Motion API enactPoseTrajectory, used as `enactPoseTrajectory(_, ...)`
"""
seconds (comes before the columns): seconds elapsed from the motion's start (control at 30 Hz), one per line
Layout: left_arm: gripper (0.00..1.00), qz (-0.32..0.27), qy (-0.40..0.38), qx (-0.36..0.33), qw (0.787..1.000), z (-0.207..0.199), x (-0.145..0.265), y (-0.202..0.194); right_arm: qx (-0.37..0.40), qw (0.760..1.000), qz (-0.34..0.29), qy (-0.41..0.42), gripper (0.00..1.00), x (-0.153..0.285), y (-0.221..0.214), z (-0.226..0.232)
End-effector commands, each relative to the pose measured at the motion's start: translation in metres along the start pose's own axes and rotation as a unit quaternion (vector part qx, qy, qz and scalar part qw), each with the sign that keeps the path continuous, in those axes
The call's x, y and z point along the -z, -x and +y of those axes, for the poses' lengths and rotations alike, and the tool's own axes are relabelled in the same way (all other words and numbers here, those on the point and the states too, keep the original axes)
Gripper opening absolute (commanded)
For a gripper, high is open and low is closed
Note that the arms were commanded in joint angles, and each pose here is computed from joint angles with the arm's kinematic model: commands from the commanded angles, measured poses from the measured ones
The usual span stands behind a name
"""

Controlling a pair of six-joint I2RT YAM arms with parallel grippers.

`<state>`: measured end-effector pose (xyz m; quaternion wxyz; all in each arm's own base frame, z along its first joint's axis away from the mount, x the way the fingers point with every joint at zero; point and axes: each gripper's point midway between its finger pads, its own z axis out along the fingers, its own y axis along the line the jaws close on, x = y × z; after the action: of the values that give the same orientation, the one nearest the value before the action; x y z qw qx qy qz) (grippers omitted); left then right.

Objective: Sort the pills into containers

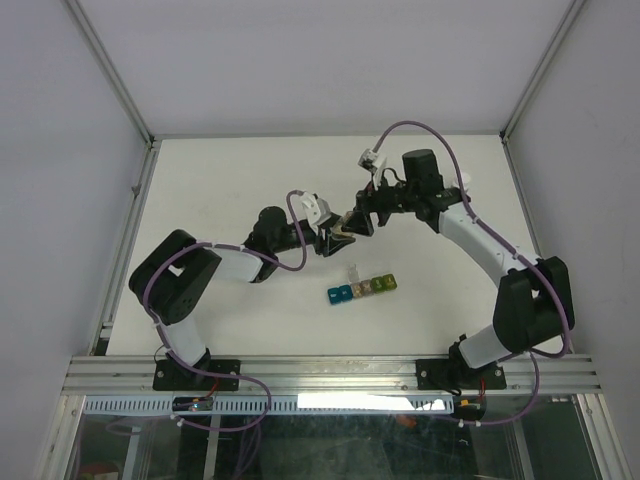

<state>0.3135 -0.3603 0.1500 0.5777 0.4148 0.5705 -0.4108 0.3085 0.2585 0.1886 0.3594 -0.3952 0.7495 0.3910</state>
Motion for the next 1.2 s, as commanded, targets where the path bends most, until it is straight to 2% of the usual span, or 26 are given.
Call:
enactPoseTrajectory(0.0,0.0,-0.057,-0.031,-0.067,0.996,-0.003,-0.003,0.054,0.035,0.995,-0.06,0.065,0.88,0.021,0.049,0.032)
enactPoseTrajectory(0.03,0.0,-0.057,-0.041,-0.066,0.995,-0.006,-0.002,0.054,0.051,0.993,-0.069,0.076,0.96,0.029,0.052,0.038)
enactPoseTrajectory(0.07,0.0,-0.059,-0.05,-0.065,0.995,-0.008,-0.002,0.054,0.064,0.992,-0.078,0.078,0.99,0.036,0.054,0.041)
enactPoseTrajectory(0.3,0.0,-0.082,-0.119,-0.066,0.987,-0.033,0.005,0.061,0.154,0.978,-0.113,0.087,0.99,0.078,0.044,0.04)
enactPoseTrajectory(0.4,0.0,-0.095,-0.161,-0.064,0.98,-0.045,0.012,0.066,0.203,0.967,-0.116,0.103,0.99,0.085,0.037,0.046)
enactPoseTrajectory(0.63,0.0,-0.078,-0.237,-0.041,0.967,-0.061,0.017,0.058,0.297,0.932,-0.135,0.157,0.99,0.089,0.015,0.065)
enactPoseTrajectory(0.87,0.0,-0.078,-0.292,-0.022,0.953,-0.075,0.021,0.053,0.307,0.931,-0.125,0.154,0.97,0.084,0.006,0.059)
enactPoseTrajectory(1.17,0.0,-0.078,-0.304,-0.018,0.949,-0.078,0.018,0.051,0.297,0.929,-0.135,0.173,0.94,0.081,0.004,0.066)
